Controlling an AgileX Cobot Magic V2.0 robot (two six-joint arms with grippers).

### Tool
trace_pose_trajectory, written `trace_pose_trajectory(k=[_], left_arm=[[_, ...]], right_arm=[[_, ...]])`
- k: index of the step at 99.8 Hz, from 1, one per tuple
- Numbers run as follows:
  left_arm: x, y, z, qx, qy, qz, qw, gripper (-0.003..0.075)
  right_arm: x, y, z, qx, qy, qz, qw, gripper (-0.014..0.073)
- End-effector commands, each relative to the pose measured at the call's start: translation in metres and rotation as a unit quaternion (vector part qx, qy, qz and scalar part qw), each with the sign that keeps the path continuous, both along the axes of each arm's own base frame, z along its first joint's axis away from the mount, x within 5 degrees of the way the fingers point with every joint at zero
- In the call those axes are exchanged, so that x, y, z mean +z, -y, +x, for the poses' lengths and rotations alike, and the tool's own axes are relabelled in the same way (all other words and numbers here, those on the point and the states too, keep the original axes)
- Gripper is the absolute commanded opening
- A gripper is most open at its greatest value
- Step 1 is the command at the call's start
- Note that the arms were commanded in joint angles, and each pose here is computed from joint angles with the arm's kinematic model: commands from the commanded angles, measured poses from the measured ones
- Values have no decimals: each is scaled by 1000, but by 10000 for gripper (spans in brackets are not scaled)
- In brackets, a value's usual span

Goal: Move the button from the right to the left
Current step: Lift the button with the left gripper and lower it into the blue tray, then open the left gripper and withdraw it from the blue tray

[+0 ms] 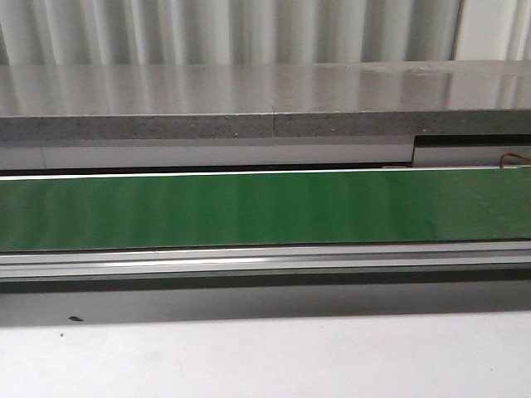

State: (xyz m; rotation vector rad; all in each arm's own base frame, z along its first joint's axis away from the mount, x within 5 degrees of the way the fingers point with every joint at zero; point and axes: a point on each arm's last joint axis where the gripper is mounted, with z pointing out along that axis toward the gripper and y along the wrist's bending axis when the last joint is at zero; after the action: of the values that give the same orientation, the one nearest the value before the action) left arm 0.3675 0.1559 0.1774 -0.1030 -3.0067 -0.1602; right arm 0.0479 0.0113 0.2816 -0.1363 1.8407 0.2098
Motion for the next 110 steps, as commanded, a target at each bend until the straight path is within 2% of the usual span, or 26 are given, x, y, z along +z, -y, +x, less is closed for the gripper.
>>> trace_pose_trajectory(k=[1,16,29,36,54,61,70,83,110], left_arm=[[27,-3,-1,2,33,21,999,454],[33,3,1,17,58,-5,998,448],[54,5,1,33,109,8,994,423],[69,8,0,53,148,6,988,362],[111,25,-12,89,241,-11,966,130],[120,34,-20,90,265,-6,960,63],[135,50,-34,104,310,-6,945,-2],[144,75,-56,100,358,-12,928,-21],[145,129,-110,45,427,-44,902,-21]], right_arm=[[16,0,1,-1,51,2,999,-68],[16,0,1,-1,51,2,999,-68],[16,0,1,-1,51,2,999,-68],[16,0,1,-1,51,2,999,-68],[16,0,1,-1,51,2,999,-68],[16,0,1,-1,51,2,999,-68],[16,0,1,-1,51,2,999,-68],[16,0,1,-1,51,2,999,-68],[16,0,1,-1,51,2,999,-68]])
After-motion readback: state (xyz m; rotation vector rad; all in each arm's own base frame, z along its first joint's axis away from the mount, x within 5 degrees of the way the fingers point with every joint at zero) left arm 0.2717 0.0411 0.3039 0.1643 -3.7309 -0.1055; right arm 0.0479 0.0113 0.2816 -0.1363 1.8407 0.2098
